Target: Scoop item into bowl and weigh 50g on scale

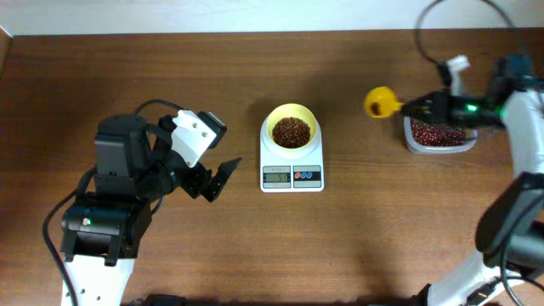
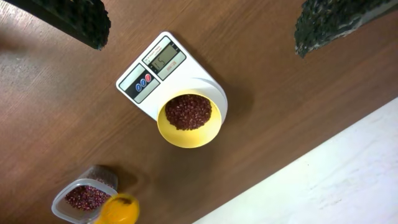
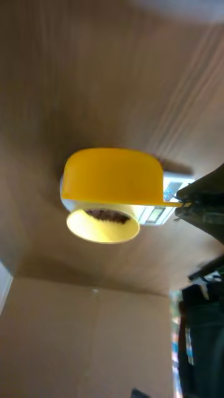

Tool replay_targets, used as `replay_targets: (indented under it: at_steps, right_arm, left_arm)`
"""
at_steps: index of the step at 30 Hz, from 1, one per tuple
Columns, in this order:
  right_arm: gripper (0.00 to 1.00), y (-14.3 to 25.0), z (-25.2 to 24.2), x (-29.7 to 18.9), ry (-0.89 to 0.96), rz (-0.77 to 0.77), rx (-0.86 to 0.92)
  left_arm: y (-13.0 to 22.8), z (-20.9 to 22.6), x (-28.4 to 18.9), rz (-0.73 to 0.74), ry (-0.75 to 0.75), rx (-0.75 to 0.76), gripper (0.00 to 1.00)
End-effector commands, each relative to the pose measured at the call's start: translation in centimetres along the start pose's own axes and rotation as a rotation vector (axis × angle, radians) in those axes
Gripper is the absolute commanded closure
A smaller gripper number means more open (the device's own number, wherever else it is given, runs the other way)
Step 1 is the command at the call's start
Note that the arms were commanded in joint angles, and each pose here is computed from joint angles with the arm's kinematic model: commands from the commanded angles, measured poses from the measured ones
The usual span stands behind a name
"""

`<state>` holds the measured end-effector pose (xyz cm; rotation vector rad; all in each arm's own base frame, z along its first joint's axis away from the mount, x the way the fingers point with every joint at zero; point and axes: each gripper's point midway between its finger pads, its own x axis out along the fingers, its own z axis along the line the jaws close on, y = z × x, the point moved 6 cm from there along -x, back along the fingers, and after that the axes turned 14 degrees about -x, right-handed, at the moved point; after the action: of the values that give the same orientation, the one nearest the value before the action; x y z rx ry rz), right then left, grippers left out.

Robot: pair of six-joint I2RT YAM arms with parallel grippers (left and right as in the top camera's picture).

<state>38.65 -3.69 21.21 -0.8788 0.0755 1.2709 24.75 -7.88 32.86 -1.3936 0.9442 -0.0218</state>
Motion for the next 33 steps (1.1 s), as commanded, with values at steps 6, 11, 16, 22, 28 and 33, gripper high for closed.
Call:
replay_targets:
  at_steps: [6, 11, 16, 22, 28, 33]
  right_arm:
    - [0.96, 1.7, -2.9, -9.5, 0.612, 0.111, -0.125]
    - [0.96, 0.5, -3.8, -8.2, 0.871, 0.253, -0.196]
    - [0.96, -0.2, -2.8, -6.1, 1.101, 0.425, -0.278]
    - [0.96, -0.6, -1.3, -4.4, 1.172, 0.493, -0.346]
    - [0.96, -2.4, 5.5, -0.4, 0.576, 0.221, -0.434]
    - [0.96, -3.0, 10.4, 1.7, 0.148, 0.063, -0.495]
  left_arm:
    - [-0.6, 0.0, -0.4, -0.017, -0.01, -0.004, 0.01]
    - [-0.6, 0.0, -0.4, -0.017, -0.01, -0.004, 0.01]
    - [-0.6, 0.0, -0.4, -0.017, -0.01, -0.004, 0.01]
    - [-0.6, 0.0, -0.4, -0.017, -0.01, -0.004, 0.01]
    - [-0.6, 0.0, -0.4, -0.017, -0.01, -0.004, 0.01]
    - [-0.6, 0.0, -0.4, -0.017, -0.01, -0.004, 0.01]
